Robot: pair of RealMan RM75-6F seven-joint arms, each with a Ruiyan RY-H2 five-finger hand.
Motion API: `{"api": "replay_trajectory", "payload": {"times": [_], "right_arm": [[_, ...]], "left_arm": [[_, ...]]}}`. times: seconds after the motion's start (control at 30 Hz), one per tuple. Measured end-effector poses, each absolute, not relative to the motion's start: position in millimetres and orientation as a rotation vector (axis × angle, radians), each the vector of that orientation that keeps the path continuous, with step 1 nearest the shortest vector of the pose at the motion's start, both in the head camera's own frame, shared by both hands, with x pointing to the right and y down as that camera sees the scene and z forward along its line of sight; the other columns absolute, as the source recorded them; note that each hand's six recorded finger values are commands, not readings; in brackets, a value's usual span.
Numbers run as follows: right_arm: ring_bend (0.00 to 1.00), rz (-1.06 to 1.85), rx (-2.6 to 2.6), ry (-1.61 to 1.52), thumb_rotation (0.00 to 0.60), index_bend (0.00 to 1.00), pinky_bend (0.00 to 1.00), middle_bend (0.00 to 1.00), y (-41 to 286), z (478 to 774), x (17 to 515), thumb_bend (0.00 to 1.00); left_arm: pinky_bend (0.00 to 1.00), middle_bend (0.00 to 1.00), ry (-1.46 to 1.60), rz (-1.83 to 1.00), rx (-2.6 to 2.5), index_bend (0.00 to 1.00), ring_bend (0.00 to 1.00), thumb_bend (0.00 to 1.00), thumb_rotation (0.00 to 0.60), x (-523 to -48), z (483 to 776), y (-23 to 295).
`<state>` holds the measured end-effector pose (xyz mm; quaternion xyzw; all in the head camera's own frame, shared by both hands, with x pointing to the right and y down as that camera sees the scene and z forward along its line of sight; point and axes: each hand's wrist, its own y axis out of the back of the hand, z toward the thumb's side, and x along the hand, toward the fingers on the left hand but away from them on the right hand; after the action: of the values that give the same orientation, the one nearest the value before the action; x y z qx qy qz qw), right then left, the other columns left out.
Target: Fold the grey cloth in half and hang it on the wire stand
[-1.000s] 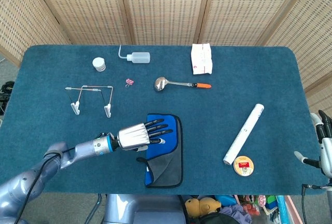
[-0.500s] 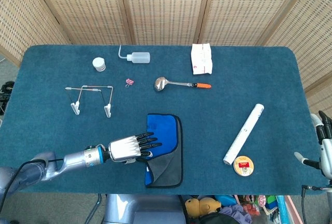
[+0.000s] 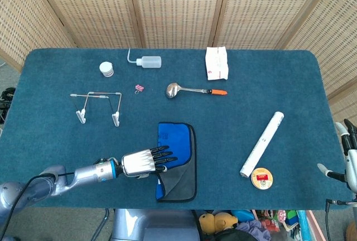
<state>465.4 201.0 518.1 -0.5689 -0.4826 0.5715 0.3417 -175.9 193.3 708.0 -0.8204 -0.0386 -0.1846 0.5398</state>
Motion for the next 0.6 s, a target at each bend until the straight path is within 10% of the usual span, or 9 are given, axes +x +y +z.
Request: {"api": "replay_trajectory", "payload": {"times": [0.6], "right_arm": [[0.00,1.487,-1.479,-1.261,0.600,0.00,0.00,0.00,200.2,517.5,467.3,0.00]], "left_arm": [[0.00,0.00,-0.103,-0.439,-1.943,0.40,0.00,0.37,0.600,-175.6,715.4,195.8]]}}
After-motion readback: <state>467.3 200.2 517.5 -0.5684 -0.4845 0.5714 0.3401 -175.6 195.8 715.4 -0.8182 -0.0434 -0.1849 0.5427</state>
